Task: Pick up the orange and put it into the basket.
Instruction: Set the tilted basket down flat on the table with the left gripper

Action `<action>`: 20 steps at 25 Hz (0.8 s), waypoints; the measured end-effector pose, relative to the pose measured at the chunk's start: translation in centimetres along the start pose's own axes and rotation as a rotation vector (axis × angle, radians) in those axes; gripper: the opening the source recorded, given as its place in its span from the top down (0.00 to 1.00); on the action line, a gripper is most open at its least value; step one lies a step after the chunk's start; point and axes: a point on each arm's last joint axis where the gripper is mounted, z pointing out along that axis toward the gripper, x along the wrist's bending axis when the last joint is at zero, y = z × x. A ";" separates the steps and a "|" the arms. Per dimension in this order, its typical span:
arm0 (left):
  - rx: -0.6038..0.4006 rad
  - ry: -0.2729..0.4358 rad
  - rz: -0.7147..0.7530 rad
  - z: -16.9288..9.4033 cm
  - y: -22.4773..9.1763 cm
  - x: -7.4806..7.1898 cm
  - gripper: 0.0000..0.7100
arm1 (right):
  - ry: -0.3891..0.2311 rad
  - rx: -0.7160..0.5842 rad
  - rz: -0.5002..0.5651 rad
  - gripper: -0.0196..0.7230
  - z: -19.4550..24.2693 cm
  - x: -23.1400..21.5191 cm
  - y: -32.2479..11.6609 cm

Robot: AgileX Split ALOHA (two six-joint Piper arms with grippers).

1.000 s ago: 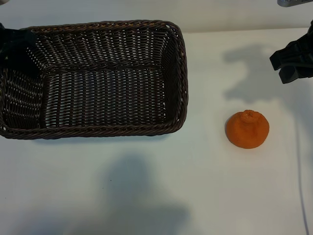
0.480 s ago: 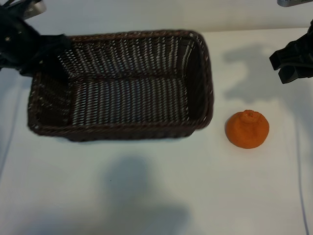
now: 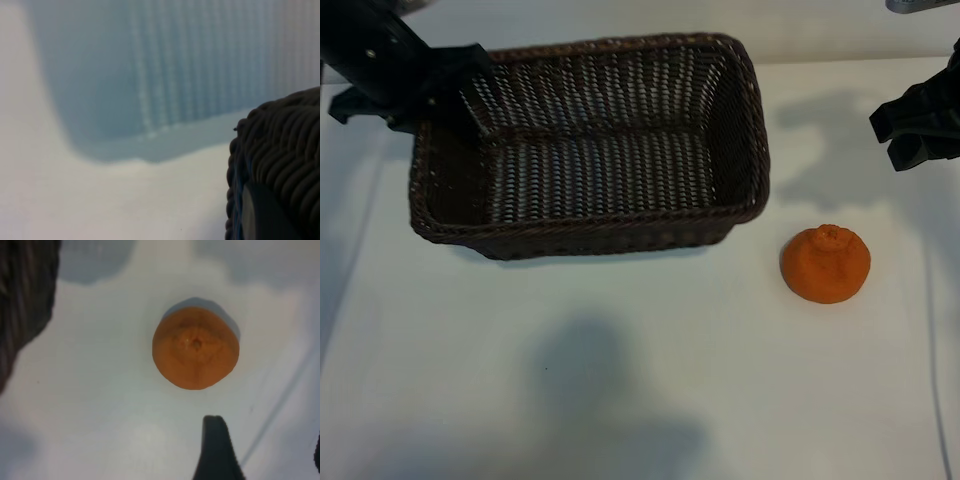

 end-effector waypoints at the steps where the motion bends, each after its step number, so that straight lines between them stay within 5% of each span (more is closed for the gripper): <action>1: 0.015 0.000 0.003 0.6 0.1 -0.1 0.75 | 0.000 0.000 0.000 0.36 0.0 0.0 0.0; 12: 0.133 0.023 -0.009 5.4 1.0 0.8 0.75 | 0.007 0.000 0.003 0.36 0.0 0.1 0.0; 20: 0.109 0.040 -0.012 6.6 1.6 1.4 0.75 | 0.009 0.000 0.004 0.36 0.0 0.1 0.0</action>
